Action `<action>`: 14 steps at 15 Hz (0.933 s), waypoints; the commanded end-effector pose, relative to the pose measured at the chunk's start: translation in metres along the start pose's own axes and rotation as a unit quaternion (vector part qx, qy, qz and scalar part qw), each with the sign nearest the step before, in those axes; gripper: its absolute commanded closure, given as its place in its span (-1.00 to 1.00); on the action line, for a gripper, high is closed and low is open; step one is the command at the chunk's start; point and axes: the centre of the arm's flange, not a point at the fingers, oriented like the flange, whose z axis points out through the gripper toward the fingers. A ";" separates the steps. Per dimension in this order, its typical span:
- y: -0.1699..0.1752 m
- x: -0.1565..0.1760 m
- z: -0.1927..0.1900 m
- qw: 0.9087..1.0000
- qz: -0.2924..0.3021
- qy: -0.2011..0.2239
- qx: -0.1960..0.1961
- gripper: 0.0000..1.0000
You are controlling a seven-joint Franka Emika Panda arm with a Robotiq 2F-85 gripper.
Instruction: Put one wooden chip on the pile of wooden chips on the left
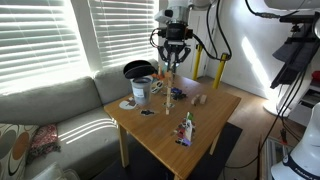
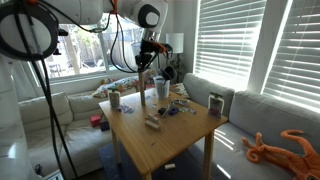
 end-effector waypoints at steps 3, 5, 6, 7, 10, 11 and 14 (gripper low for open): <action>0.002 -0.002 -0.004 1.000 -0.003 -0.009 -0.002 -0.40; 0.002 -0.002 -0.005 1.000 -0.004 -0.009 -0.002 -0.68; 0.002 -0.002 -0.005 1.000 -0.003 -0.009 -0.002 -0.80; 0.002 -0.002 -0.005 1.000 -0.003 -0.009 -0.003 -0.96; 0.001 -0.001 -0.007 1.000 -0.004 -0.009 -0.003 -1.00; 0.001 -0.001 -0.007 1.000 -0.005 -0.009 -0.004 -1.00; -0.001 0.003 -0.015 1.000 -0.009 -0.006 -0.006 -1.00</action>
